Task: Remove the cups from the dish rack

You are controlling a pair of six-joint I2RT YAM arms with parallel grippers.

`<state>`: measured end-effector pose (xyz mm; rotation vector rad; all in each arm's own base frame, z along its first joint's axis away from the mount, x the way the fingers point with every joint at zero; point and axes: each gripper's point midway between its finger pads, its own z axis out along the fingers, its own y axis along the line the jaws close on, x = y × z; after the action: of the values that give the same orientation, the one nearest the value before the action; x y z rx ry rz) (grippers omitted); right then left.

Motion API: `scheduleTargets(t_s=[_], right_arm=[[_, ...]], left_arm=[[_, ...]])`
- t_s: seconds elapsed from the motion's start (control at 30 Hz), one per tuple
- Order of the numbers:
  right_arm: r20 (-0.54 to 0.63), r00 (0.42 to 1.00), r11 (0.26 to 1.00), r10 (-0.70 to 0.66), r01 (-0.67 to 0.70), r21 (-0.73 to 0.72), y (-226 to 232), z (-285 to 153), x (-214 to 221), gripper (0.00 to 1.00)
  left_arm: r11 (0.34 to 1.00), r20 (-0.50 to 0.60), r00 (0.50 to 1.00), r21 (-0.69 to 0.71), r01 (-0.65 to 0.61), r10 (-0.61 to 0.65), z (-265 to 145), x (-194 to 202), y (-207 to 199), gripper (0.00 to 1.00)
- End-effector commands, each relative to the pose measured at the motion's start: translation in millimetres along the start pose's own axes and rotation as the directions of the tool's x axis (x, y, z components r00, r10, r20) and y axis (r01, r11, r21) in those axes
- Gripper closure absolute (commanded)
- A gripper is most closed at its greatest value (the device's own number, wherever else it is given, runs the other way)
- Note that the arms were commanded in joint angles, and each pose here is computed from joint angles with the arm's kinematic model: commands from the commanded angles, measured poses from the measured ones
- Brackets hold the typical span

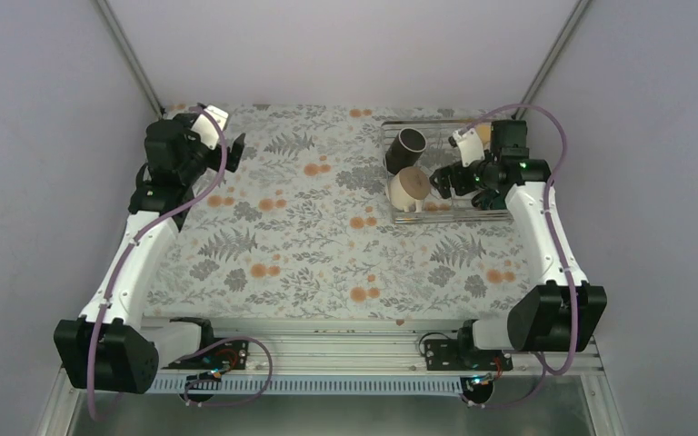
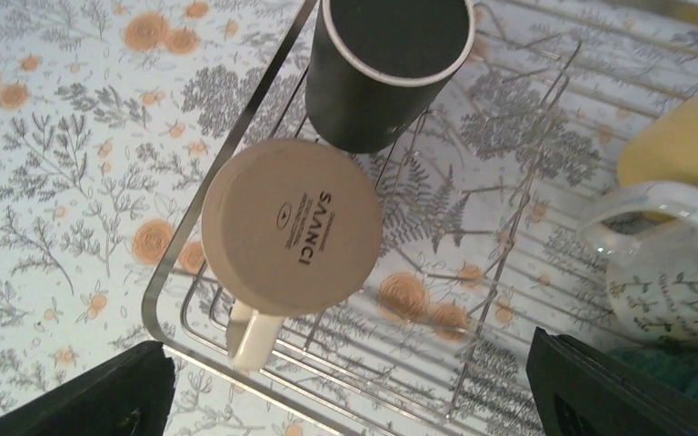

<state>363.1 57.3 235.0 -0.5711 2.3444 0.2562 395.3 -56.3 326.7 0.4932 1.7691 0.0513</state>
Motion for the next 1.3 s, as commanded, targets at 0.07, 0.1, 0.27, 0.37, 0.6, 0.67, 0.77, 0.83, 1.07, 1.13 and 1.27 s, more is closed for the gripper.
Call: scheduleTargets(t_s=[0.07, 0.1, 0.27, 0.37, 0.6, 0.67, 0.77, 0.83, 1.07, 1.13, 1.27], right_arm=[[-0.072, 0.997, 0.997, -0.026, 0.021, -0.077, 26, 1, 22, 0.00], [-0.082, 0.996, 0.996, -0.031, 0.023, -0.091, 31, 3, 25, 0.00], [-0.089, 0.996, 0.991, -0.019, 0.008, -0.130, 43, 11, 33, 0.00], [-0.119, 0.993, 0.986, -0.004, -0.016, -0.169, 50, 17, 40, 0.00], [-0.183, 0.983, 0.976, 0.024, -0.063, -0.207, 55, 37, 56, 0.05], [-0.215, 0.976, 0.973, 0.031, -0.079, -0.217, 55, 48, 63, 0.06], [-0.249, 0.967, 0.969, 0.046, -0.103, -0.225, 55, 63, 71, 0.08], [-0.251, 0.966, 0.967, 0.056, -0.115, -0.228, 56, 70, 73, 0.08], [-0.286, 0.955, 0.947, 0.076, -0.159, -0.280, 62, 92, 70, 0.19], [-0.283, 0.956, 0.943, 0.076, -0.161, -0.291, 63, 97, 66, 0.20], [-0.316, 0.946, 0.938, 0.073, -0.173, -0.301, 65, 111, 68, 0.28]], left_arm=[[1.000, 0.044, 0.999, -0.028, 0.005, -0.003, -7, -14, 5, 0.00], [1.000, 0.043, 0.999, -0.020, 0.004, -0.003, -7, -14, 4, 0.00], [0.999, 0.047, 0.998, -0.018, -0.035, 0.035, -6, -17, 4, 0.00], [0.998, 0.067, 0.996, -0.001, -0.060, 0.060, -6, -20, 0, 0.00], [0.996, 0.020, 0.997, 0.024, -0.081, 0.080, 5, -16, 0, 0.00], [0.996, 0.017, 0.996, 0.021, -0.084, 0.084, 8, -15, 1, 0.00], [0.996, 0.012, 0.996, 0.023, -0.083, 0.083, 13, -14, 1, 0.00], [0.996, 0.010, 0.997, 0.024, -0.082, 0.082, 16, -13, 1, 0.00], [0.995, -0.007, 0.996, 0.034, -0.090, 0.091, 26, -6, -2, 0.00], [0.995, -0.004, 0.996, 0.034, -0.092, 0.093, 26, -4, -3, 0.00], [0.994, -0.009, 0.996, 0.048, -0.094, 0.094, 29, 1, -6, 0.00]])
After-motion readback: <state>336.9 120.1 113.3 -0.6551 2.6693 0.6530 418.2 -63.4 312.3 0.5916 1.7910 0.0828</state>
